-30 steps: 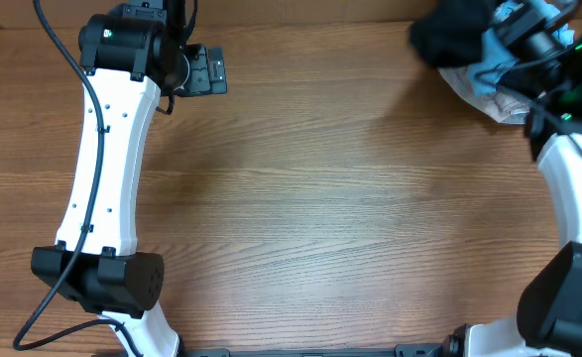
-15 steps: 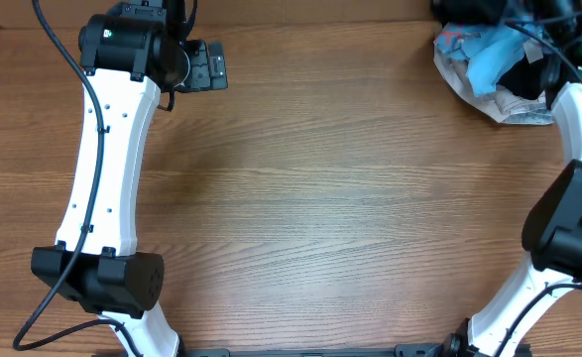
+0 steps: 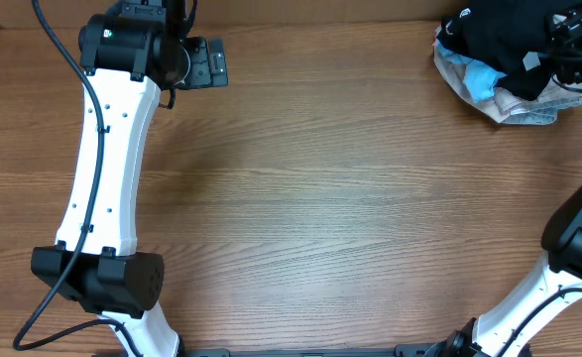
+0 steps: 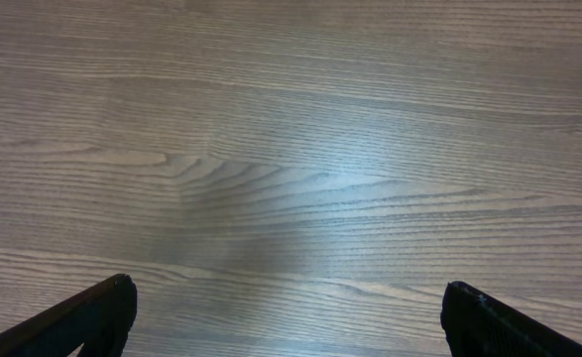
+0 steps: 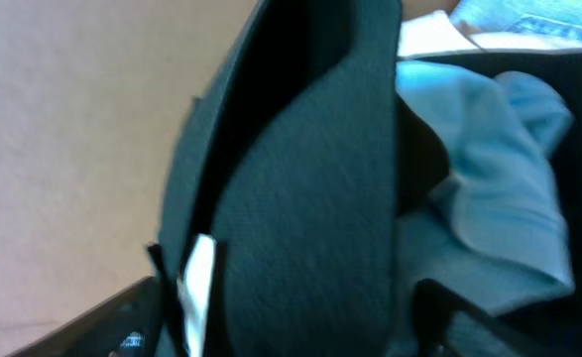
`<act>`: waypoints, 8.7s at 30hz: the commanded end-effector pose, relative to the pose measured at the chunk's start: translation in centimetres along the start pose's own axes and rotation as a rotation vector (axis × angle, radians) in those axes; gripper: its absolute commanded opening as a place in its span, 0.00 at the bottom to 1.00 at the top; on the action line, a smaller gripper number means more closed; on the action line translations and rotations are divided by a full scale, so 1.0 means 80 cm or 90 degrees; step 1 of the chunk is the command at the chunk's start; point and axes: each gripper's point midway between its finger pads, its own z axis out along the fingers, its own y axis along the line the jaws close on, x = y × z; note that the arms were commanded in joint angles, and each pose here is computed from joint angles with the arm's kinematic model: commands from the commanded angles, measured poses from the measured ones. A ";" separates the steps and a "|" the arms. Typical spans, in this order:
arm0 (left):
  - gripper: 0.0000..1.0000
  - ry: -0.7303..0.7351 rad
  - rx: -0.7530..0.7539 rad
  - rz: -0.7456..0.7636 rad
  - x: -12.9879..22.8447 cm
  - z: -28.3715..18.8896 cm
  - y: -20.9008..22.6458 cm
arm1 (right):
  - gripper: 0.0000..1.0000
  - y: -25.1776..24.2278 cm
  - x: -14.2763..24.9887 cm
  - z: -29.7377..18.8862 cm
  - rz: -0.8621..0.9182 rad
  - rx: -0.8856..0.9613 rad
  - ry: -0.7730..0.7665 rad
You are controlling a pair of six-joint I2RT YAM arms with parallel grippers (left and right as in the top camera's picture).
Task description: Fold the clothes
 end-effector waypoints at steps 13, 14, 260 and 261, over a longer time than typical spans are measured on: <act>1.00 0.002 -0.004 0.002 0.001 0.000 0.003 | 1.00 0.165 -0.057 -0.216 -0.226 -0.039 -0.137; 1.00 0.002 -0.004 0.002 0.001 0.000 0.003 | 1.00 0.183 -0.047 -0.229 -0.249 -0.051 -0.131; 1.00 -0.609 0.087 -0.035 0.277 0.000 0.119 | 1.00 -0.004 0.375 -0.313 -0.482 -0.125 -0.240; 1.00 -0.609 0.087 -0.035 0.277 0.001 0.119 | 1.00 -0.004 0.375 -0.313 -0.482 -0.125 -0.240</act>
